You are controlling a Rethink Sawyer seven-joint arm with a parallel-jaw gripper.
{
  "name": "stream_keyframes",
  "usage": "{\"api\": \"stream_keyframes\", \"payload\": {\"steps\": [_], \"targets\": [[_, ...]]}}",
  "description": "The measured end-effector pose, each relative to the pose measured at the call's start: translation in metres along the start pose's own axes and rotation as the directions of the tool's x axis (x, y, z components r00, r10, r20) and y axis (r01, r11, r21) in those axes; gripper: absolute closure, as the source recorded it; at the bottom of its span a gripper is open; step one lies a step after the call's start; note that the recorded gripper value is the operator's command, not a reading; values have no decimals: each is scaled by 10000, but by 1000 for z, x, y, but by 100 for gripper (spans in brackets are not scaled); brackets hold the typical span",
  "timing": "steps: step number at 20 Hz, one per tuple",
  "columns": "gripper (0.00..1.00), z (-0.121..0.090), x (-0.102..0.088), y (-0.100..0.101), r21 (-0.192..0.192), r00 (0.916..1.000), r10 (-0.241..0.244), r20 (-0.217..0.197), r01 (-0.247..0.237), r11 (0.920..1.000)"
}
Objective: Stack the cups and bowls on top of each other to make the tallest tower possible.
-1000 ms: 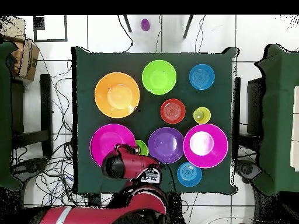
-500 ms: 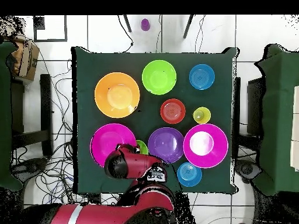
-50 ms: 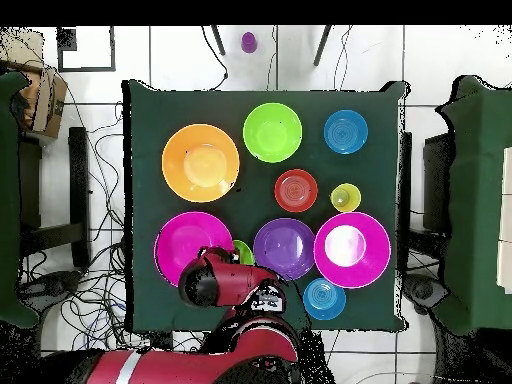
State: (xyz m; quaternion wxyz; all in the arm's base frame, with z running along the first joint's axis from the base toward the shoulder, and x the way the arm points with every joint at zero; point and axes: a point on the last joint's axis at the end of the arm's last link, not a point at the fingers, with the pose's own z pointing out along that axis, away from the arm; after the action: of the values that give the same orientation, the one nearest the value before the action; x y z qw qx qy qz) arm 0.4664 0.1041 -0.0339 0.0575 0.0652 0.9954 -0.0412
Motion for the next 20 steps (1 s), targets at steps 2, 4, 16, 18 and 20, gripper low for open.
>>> {"api": "stream_keyframes", "payload": {"steps": [2,4,16,18,20], "targets": [[100,0,0,0,10,10000,-15,3,15,10000],[100,0,1,0,21,10000,-30,7,30,10000],[100,-1,1,1,43,10000,-64,15,64,10000],[100,-1,1,1,40,10000,-62,17,62,10000],[100,-2,0,1,30,10000,-58,31,58,10000]]}}
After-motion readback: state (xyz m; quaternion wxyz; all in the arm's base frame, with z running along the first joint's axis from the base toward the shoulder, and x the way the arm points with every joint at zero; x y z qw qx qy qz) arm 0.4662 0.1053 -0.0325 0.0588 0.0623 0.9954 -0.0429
